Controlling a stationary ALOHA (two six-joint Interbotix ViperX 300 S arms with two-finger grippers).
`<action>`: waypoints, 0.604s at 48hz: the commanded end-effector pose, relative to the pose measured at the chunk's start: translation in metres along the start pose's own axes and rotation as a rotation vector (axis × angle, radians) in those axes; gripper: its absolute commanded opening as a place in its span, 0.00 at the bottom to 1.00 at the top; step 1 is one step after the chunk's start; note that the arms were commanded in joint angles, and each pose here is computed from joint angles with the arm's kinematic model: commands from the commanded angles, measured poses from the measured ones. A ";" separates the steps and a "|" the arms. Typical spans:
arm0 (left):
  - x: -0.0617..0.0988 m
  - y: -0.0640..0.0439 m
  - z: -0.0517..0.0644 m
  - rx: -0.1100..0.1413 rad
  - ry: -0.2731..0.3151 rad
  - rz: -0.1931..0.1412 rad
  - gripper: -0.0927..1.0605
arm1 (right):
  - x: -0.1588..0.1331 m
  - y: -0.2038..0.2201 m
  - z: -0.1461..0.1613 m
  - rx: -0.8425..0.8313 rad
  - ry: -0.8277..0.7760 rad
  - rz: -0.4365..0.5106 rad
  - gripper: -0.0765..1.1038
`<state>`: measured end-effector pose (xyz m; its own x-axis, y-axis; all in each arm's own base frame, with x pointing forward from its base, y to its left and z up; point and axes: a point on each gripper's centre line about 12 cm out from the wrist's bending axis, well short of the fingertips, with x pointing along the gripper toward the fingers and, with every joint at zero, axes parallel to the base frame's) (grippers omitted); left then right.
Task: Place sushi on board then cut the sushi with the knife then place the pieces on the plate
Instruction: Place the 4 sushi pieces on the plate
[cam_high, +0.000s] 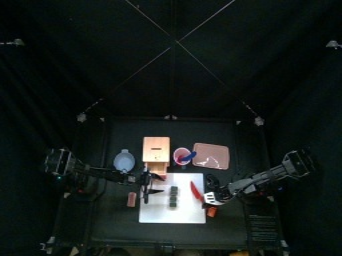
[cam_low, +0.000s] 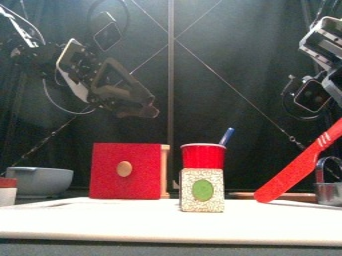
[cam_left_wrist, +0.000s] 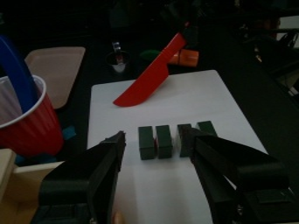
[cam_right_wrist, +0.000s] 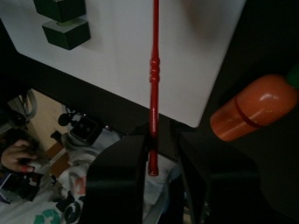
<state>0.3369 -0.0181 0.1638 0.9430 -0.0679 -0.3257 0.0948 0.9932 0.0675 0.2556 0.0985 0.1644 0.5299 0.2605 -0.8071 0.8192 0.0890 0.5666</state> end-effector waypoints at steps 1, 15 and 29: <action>0.000 0.001 0.007 0.002 -0.026 0.004 0.85 | -0.002 0.017 -0.004 -0.030 0.002 0.040 0.78; 0.000 0.002 0.008 0.002 -0.029 0.004 0.85 | 0.001 0.014 -0.004 -0.086 -0.013 -0.018 0.85; 0.001 0.003 0.012 0.001 -0.039 0.007 0.85 | -0.011 0.049 0.036 -0.603 -0.246 -0.008 0.85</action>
<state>0.3365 -0.0180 0.1633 0.9425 -0.0679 -0.3272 0.0949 0.9932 0.0674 0.2822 0.0824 0.1769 0.5523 0.1067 -0.8268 0.6800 0.5161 0.5209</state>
